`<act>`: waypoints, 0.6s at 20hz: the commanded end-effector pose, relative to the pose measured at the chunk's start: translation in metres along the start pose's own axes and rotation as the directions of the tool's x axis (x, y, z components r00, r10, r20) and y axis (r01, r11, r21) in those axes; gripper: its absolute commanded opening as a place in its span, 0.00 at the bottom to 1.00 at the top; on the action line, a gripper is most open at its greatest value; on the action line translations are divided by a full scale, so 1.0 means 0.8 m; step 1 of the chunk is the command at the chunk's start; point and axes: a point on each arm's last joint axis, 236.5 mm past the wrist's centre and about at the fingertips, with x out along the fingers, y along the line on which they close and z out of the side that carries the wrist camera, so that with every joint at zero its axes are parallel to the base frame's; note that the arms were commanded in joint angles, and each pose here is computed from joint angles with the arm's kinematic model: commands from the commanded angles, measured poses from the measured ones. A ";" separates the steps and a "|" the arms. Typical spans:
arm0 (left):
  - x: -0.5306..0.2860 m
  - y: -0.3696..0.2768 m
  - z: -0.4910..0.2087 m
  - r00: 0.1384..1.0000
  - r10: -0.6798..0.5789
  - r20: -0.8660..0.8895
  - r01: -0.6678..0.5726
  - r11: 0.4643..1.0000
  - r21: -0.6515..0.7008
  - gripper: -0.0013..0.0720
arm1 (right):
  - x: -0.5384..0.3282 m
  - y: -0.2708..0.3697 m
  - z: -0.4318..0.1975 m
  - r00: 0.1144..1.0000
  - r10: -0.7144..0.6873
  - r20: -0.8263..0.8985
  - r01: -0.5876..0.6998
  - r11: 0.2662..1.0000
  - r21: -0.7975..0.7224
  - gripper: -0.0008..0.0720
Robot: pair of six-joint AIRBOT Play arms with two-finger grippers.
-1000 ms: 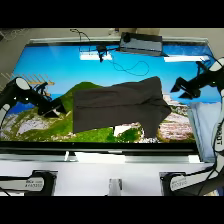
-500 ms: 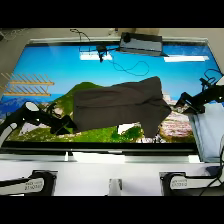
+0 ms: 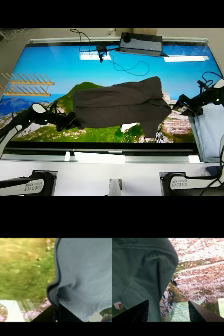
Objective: Fold the shirts.
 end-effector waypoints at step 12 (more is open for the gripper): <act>-0.034 -0.025 0.003 0.997 -0.039 0.072 0.029 0.991 0.132 0.07 | 0.077 -0.005 0.044 0.986 0.069 0.149 -0.085 0.991 0.102 0.49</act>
